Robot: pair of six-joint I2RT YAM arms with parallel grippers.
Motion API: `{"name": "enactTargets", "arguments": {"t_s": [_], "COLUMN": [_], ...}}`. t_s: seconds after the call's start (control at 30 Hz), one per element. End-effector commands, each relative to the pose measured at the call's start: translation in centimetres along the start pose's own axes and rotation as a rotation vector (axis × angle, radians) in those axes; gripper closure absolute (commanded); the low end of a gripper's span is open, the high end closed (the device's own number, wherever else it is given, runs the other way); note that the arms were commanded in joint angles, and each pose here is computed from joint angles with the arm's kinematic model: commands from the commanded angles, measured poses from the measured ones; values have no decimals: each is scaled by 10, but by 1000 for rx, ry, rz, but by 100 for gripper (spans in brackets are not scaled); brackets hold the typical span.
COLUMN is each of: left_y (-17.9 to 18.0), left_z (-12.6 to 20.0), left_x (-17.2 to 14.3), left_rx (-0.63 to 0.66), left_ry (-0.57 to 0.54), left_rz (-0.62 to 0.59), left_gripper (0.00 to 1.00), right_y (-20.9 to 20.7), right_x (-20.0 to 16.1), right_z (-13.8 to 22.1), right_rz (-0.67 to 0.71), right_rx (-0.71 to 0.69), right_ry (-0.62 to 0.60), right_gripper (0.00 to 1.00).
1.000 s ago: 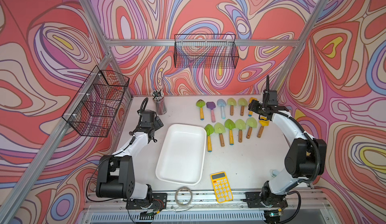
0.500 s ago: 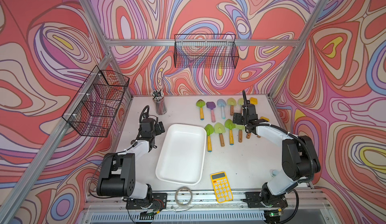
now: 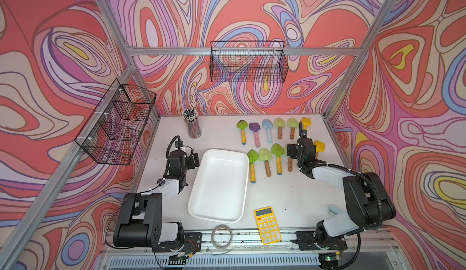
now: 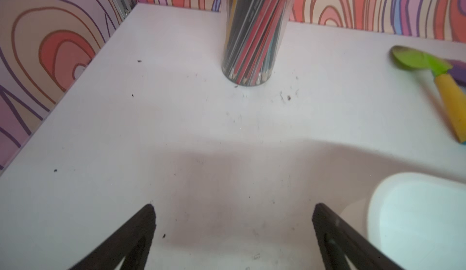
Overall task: Take the shovel out of the storage box
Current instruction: Reset both arms
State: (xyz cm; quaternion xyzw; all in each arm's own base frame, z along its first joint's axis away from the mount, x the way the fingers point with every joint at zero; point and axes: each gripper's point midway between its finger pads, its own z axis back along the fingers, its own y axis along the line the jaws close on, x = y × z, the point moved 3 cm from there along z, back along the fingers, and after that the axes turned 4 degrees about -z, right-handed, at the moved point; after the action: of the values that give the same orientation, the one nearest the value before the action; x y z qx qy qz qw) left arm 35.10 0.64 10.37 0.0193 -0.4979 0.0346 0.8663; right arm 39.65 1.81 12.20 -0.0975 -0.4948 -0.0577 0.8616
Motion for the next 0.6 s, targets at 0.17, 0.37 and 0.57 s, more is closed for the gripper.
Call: {"name": "enactTargets", "arguments": {"t_s": [0.17,0.37,0.57], "left_y": [1,-2,-2], "left_z": [-12,-15,-15], "left_x": [3,1,3], "left_rx": [-50,-85,-85], "left_ry": [-193,-134,-167], "left_rz": [-55,-70,-66], "left_gripper": [0,0,0], "right_y": [5,3,-7], "right_x": [2,3,-9], "right_z": [2,4,-8], "right_rz": [9,6,-47], "right_rx": [55,98,157], "right_ry": [-151,-233,-235], "right_gripper": [5,5,5]}}
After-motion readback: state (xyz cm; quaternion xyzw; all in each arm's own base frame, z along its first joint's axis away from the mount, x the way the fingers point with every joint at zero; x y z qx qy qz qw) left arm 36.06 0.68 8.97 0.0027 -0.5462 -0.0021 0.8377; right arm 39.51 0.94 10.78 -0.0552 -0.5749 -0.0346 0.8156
